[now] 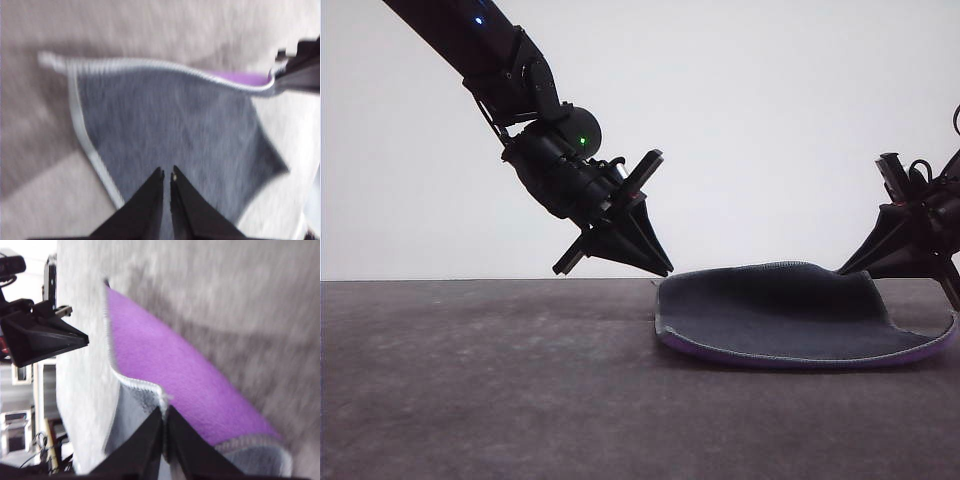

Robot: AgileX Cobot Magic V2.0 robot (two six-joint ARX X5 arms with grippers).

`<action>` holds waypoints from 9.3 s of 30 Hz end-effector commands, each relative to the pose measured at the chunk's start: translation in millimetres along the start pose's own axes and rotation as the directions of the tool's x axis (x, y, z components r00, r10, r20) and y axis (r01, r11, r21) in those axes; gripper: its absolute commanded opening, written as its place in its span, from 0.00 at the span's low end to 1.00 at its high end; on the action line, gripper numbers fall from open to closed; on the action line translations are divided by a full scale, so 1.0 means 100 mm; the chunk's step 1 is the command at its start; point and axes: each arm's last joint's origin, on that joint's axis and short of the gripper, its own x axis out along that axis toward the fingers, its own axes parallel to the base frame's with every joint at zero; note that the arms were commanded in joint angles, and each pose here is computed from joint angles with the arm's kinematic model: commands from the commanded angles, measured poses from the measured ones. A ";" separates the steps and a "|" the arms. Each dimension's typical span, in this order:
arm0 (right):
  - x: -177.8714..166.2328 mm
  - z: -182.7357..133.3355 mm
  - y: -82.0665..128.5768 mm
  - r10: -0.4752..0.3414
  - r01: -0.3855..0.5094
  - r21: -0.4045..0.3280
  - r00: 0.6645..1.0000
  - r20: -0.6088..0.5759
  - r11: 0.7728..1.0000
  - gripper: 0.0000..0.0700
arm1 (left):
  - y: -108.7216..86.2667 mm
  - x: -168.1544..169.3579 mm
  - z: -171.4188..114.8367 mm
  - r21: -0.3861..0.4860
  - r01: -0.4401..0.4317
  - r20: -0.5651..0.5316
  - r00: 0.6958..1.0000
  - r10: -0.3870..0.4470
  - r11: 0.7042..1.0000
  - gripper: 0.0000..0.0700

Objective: Fold clothes

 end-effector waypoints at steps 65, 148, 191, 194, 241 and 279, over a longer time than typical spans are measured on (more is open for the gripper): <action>-0.82 -0.55 1.05 -0.150 0.138 -0.156 0.987 -0.064 0.978 0.69 | -0.59 -0.77 0.13 0.218 -0.355 -0.115 0.916 0.385 0.909 0.28; -0.21 -0.85 0.18 -0.345 0.345 -0.009 0.938 -0.036 0.939 0.63 | -0.49 -1.65 -2.14 -0.026 -0.387 -0.183 0.908 0.376 0.922 0.35; 0.32 -0.86 0.46 -0.252 0.237 -0.127 0.961 -0.115 0.963 0.01 | -0.49 -1.65 -2.14 -0.026 -0.387 -0.183 0.908 0.376 0.922 0.35; 0.48 -0.86 0.56 -0.238 0.218 -0.159 0.963 -0.126 0.963 0.01 | -0.49 -1.65 -2.14 -0.026 -0.387 -0.183 0.908 0.376 0.922 0.35; 0.96 -0.83 1.18 -0.023 -0.020 -0.404 0.994 -0.103 0.914 0.52 | -0.49 -1.65 -2.13 -0.020 -0.387 -0.169 0.910 0.378 0.922 0.35; -0.95 -2.13 2.04 -0.362 0.738 -0.443 0.651 0.668 0.509 0.52 | -0.39 -2.37 -1.95 0.022 -0.446 0.417 0.818 0.397 0.895 0.33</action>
